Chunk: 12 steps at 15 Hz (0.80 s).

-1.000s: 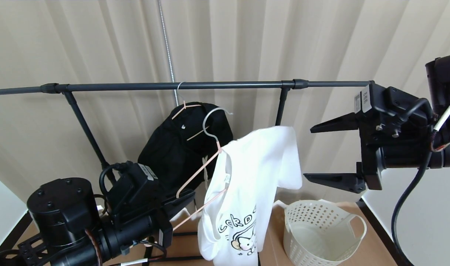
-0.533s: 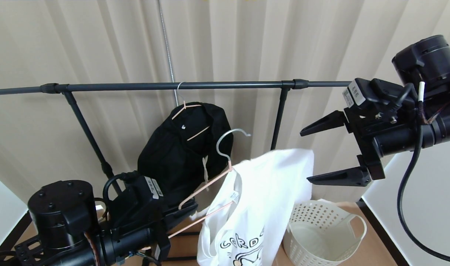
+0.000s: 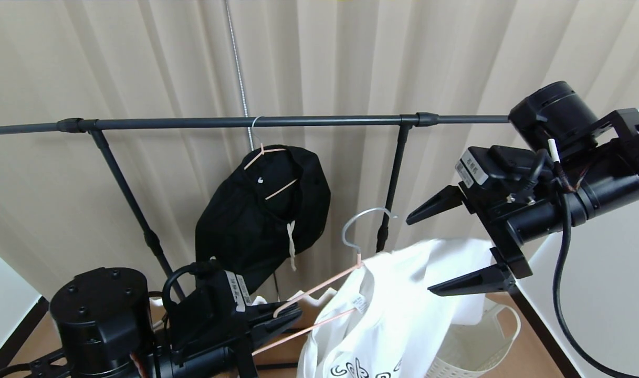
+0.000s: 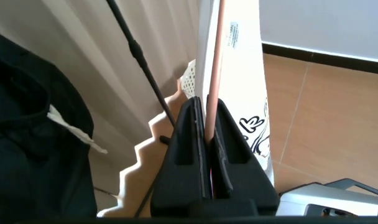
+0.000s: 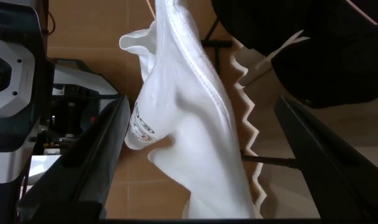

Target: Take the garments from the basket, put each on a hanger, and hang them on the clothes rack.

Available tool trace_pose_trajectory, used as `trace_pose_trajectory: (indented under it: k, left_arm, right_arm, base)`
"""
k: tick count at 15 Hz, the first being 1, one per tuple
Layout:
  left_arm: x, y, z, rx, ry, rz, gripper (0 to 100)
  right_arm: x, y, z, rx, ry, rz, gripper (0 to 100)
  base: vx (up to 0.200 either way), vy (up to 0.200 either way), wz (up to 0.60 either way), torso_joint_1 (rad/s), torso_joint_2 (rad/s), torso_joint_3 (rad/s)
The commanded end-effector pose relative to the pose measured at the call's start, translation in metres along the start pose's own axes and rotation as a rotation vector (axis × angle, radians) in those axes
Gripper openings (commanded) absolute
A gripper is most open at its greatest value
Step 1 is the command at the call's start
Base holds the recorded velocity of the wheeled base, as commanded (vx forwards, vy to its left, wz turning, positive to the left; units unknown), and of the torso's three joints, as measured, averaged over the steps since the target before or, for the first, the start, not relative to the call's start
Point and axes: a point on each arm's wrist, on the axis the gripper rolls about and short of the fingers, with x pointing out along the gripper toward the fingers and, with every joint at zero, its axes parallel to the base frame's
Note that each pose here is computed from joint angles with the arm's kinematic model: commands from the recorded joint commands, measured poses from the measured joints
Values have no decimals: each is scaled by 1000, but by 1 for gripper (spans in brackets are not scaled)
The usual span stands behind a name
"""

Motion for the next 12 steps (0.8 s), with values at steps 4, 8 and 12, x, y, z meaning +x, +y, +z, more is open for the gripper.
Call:
trace_pose_trajectory:
  k: [4, 8, 12]
  left_arm:
    - [2, -7, 2, 6, -7, -28, 0]
    - [3, -10, 3, 9, -10, -43, 0]
    - [3, -10, 4, 10, -10, -41, 0]
  right_arm:
    - [5, 2, -2, 10, 12, 19, 100]
    - [12, 5, 2, 6, 22, 37, 100]
    - [19, 3, 1, 7, 51, 39, 100]
  base:
    - [0, 0, 0, 0, 0, 0]
    - [0, 0, 0, 0, 0, 0]
    - [0, 0, 0, 0, 0, 0]
